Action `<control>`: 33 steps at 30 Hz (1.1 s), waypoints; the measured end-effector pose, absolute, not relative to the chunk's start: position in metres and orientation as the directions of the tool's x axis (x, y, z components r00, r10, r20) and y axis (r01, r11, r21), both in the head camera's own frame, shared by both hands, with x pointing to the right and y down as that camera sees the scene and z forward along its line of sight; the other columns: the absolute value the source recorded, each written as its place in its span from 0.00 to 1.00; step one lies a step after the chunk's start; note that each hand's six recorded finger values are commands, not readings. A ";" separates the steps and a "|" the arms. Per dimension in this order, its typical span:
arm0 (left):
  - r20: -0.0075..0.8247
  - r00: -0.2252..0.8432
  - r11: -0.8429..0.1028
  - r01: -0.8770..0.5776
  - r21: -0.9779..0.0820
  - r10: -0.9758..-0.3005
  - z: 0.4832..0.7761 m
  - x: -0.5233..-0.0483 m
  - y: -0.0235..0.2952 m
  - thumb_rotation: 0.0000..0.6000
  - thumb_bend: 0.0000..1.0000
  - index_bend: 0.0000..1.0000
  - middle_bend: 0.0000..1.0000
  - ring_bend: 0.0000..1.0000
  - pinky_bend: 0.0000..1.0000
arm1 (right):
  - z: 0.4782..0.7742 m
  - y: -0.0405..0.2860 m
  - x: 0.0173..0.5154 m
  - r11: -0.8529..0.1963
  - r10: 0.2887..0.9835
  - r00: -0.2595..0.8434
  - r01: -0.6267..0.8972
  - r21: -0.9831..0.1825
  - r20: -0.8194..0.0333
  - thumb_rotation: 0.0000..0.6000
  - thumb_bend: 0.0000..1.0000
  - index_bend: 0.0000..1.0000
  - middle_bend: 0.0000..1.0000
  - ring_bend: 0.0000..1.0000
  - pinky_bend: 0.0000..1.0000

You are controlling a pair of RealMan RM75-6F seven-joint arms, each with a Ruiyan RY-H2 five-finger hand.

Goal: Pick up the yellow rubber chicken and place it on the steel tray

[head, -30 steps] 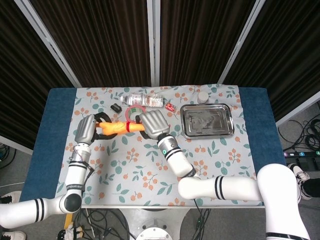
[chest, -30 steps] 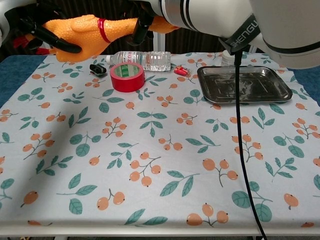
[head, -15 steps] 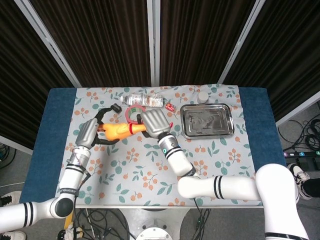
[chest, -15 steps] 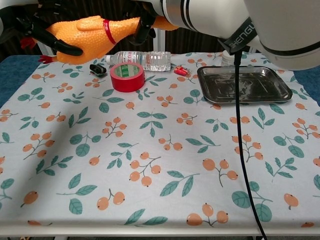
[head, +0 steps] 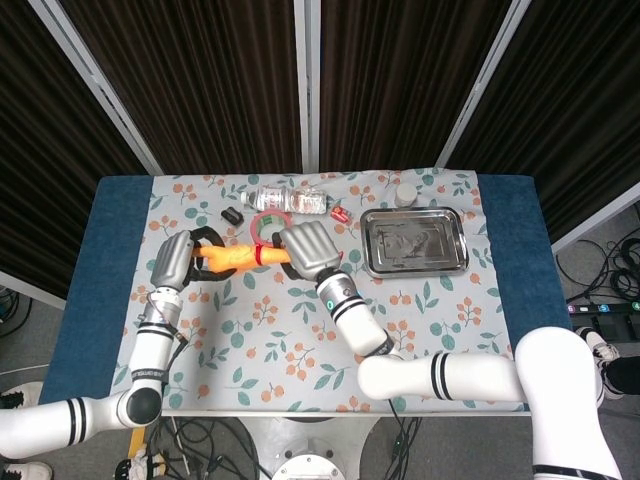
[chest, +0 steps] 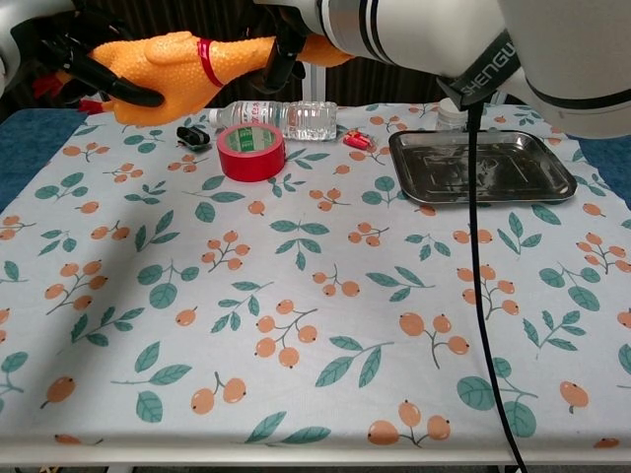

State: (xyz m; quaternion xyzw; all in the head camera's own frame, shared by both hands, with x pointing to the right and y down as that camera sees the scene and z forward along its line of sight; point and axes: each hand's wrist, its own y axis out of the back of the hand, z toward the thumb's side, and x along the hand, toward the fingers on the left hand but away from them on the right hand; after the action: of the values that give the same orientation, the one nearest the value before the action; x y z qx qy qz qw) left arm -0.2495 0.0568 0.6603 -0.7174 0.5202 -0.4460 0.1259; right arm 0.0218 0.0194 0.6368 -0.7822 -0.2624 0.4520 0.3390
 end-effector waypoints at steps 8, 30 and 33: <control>0.548 0.140 -0.503 -0.623 -0.599 -0.825 0.655 -0.245 0.066 0.94 0.00 0.16 0.17 0.15 0.34 | 0.639 0.017 0.024 -0.622 0.725 0.445 0.095 -0.777 -0.526 1.00 0.68 0.94 0.75 0.69 0.90; 0.432 0.147 -0.435 -0.559 -0.706 -0.890 0.624 -0.295 0.083 0.83 0.00 0.13 0.09 0.08 0.26 | 0.657 0.002 0.128 -0.643 0.745 0.362 0.165 -0.748 -0.560 1.00 0.68 0.94 0.75 0.69 0.90; 0.427 0.120 -0.419 -0.542 -0.728 -0.896 0.623 -0.308 0.088 0.87 0.00 0.13 0.09 0.08 0.26 | 0.669 -0.001 0.161 -0.665 0.735 0.330 0.186 -0.723 -0.592 1.00 0.68 0.94 0.75 0.68 0.90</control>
State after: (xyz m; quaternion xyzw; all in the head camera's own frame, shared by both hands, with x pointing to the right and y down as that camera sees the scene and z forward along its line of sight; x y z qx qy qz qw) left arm -0.3076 0.0878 0.6232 -0.7204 0.4992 -0.4368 0.2028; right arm 0.1614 -0.0014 0.6691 -0.7669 -0.3004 0.4946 0.2776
